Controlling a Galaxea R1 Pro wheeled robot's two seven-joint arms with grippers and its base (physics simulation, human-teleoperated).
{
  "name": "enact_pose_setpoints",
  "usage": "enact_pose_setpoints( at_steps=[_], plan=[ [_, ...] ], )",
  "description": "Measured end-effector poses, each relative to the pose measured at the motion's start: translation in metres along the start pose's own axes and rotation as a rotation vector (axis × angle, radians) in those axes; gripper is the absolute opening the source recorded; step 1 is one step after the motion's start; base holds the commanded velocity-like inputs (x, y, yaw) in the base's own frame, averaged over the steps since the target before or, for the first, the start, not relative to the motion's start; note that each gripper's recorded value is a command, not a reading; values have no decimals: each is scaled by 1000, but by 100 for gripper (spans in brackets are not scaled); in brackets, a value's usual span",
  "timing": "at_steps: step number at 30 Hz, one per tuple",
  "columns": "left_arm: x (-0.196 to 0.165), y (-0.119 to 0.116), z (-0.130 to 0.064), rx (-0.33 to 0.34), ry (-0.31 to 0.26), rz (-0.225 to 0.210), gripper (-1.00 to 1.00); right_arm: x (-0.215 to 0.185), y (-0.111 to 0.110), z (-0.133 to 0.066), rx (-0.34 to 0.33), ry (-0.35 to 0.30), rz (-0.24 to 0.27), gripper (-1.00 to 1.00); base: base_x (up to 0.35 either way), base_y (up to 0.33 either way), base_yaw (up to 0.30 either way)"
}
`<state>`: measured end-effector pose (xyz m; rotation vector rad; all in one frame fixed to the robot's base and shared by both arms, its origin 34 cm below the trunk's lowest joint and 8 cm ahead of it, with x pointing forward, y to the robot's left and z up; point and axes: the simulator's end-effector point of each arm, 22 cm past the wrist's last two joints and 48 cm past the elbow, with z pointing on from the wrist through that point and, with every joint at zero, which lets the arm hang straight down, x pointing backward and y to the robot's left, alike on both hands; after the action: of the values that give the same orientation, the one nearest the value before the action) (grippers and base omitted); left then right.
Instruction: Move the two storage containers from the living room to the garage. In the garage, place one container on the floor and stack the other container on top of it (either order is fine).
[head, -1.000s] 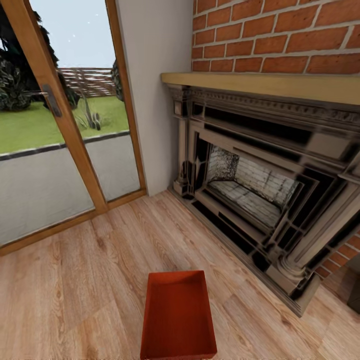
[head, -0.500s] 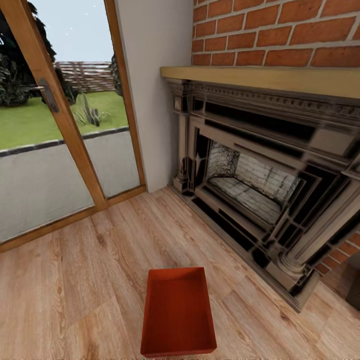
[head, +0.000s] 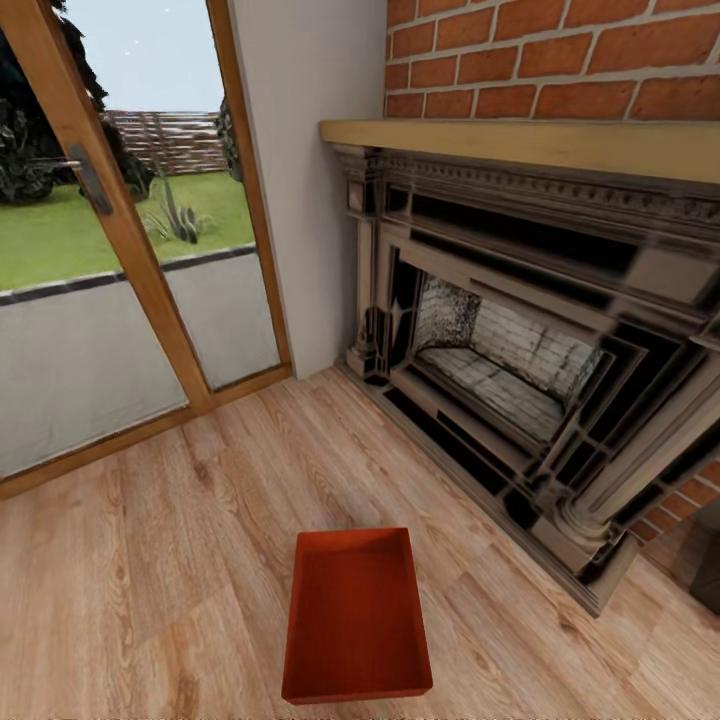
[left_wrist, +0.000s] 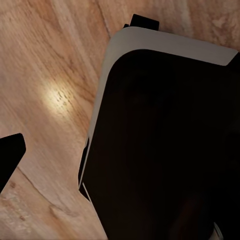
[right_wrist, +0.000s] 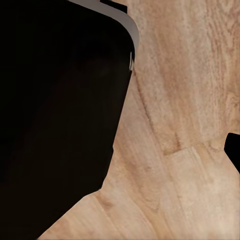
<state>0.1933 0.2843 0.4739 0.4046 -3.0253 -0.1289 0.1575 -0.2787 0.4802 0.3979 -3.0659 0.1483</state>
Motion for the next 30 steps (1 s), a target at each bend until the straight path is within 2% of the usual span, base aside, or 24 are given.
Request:
enact_pose_setpoints(
  at_steps=[30],
  plan=[
    [18,5,4,-13,46,4,100,18,5,1,-12,46,-4,100,0,0,0]
  ],
)
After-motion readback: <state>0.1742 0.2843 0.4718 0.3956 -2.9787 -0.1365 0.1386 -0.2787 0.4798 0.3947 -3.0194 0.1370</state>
